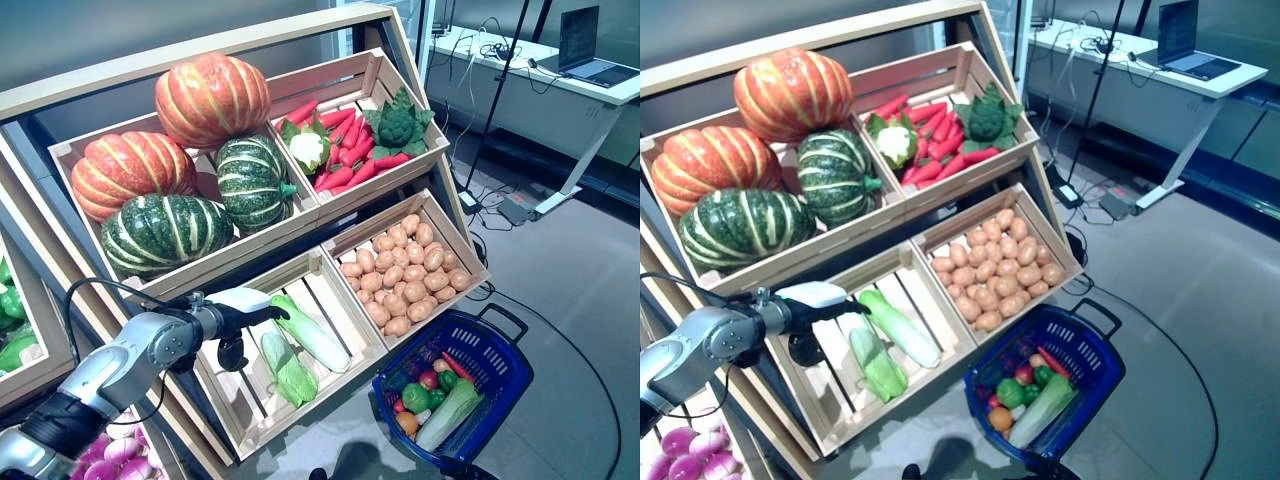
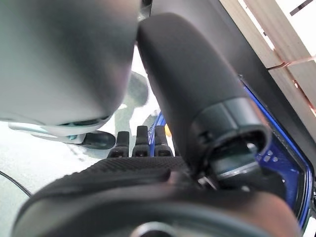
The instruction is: Put vegetables into the basket
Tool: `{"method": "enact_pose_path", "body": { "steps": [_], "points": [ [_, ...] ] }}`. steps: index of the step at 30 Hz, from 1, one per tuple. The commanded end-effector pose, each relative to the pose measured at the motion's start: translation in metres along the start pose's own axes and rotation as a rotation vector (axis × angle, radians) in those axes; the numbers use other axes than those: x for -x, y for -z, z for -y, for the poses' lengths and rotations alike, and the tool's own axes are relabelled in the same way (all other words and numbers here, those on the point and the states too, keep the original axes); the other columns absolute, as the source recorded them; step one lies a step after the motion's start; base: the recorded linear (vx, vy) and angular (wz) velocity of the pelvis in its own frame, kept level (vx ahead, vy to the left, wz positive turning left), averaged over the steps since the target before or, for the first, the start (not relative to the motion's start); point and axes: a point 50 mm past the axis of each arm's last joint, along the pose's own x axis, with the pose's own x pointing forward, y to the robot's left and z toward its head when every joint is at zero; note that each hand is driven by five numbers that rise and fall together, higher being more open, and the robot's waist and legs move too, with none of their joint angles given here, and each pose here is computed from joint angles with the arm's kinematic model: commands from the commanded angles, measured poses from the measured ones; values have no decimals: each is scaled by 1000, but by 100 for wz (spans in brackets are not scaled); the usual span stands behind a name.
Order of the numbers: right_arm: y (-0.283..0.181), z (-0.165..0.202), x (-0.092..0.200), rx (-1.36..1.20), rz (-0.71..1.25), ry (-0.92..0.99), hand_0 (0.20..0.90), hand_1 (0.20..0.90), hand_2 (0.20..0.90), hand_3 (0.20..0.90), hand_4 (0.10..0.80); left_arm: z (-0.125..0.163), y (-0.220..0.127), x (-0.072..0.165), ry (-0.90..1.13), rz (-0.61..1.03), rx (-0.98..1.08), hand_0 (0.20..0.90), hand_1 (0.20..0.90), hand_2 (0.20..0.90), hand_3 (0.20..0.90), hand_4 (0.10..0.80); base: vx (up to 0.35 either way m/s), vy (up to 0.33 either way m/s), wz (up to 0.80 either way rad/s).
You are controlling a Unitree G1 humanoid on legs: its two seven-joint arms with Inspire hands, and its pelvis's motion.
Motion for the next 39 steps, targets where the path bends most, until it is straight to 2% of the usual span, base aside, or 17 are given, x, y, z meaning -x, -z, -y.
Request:
{"method": "enact_pose_path", "body": {
  "steps": [1,5,7,14,18,27,31,39],
  "points": [
    [-54,19,1,37,188,0,900,900,900,900,800,-79,12,20,-364,-75,-197,900,900,900,900,800,-162,-25,1],
    [-99,25,3,45,322,-7,900,900,900,900,800,-102,32,20,-651,-131,-258,900,900,900,900,800,-273,-38,2],
    [-123,23,5,47,388,-6,900,900,900,900,800,-104,41,20,-748,-154,-298,900,900,900,900,800,-311,-30,7],
    [-167,13,12,68,512,-36,900,900,900,900,800,-87,56,0,-892,-202,-333,900,900,900,900,800,-105,32,5],
    [-192,12,18,99,567,-43,900,900,900,900,800,-90,54,-4,-989,-198,-376,900,900,900,900,800,-66,64,-4],
    [-242,19,37,63,684,-15,900,900,900,900,800,-87,62,-6,-1039,-214,-464,900,900,900,900,800,-53,21,-4],
    [-249,21,41,51,706,-5,900,900,900,900,800,-83,59,-10,-1051,-179,-498,900,900,900,900,800,-2,17,-3],
    [-274,22,52,32,756,-7,900,900,900,900,800,-87,58,-20,-974,-175,-525,900,900,900,900,800,-14,33,-1]
  ]
}}
